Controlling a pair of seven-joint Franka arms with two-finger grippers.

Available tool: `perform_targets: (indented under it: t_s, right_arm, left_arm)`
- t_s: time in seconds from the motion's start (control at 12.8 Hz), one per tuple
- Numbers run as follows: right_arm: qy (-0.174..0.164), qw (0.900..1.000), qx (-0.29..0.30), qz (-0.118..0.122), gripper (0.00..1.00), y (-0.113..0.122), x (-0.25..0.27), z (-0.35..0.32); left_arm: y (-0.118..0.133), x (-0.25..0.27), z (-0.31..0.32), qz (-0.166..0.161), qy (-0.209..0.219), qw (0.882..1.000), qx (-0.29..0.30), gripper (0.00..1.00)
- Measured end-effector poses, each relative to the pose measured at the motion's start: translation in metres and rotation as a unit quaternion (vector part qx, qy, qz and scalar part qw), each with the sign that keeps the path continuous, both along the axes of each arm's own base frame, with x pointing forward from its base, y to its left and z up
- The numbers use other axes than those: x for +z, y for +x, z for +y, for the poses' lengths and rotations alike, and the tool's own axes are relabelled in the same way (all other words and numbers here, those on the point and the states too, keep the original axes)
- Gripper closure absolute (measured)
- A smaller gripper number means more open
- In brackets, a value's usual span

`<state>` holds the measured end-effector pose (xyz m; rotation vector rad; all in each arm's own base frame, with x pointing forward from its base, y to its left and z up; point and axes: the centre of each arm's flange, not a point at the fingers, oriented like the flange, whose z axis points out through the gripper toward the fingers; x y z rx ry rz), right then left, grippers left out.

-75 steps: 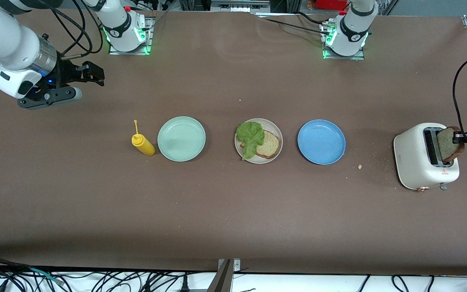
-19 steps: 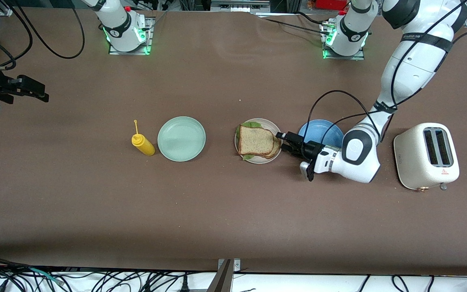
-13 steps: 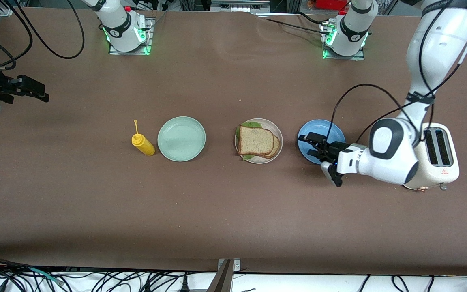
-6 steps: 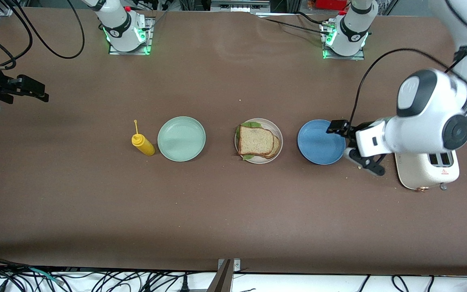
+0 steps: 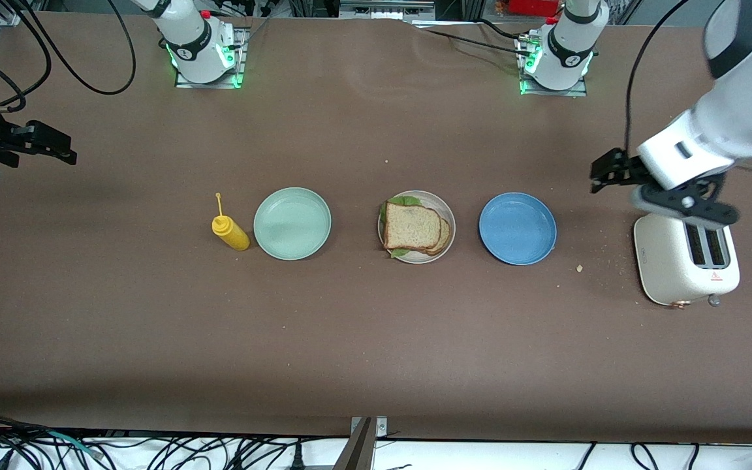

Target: Make sandwich in beige plate with both arms

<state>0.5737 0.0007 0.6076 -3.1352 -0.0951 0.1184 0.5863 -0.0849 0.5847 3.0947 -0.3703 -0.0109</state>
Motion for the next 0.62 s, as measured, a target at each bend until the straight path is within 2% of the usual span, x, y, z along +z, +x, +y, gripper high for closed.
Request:
perform_targets:
  t_s: [0.08, 0.23, 0.39, 0.62]
  right_arm:
    - [-0.001, 1.0, 0.0, -0.012, 0.0, 0.003, 0.002, 0.0]
    - [-0.003, 1.0, 0.0, -0.021, 0.0, 0.005, 0.004, -0.001]
    - [-0.003, 1.0, 0.0, -0.022, 0.0, 0.005, 0.004, -0.001]
    - [-0.003, 1.0, 0.0, -0.022, 0.0, 0.005, 0.004, -0.001]
  left_arm:
    - [-0.007, 0.009, 0.011, -0.007, 0.004, 1.0, 0.011, 0.0]
    - [-0.025, 0.021, 0.015, -0.012, 0.01, 1.0, 0.015, 0.0]
    - [-0.04, 0.018, 0.017, -0.001, 0.01, 1.0, 0.019, 0.0]
    - [-0.043, 0.01, 0.022, 0.009, 0.009, 1.0, 0.023, 0.0]
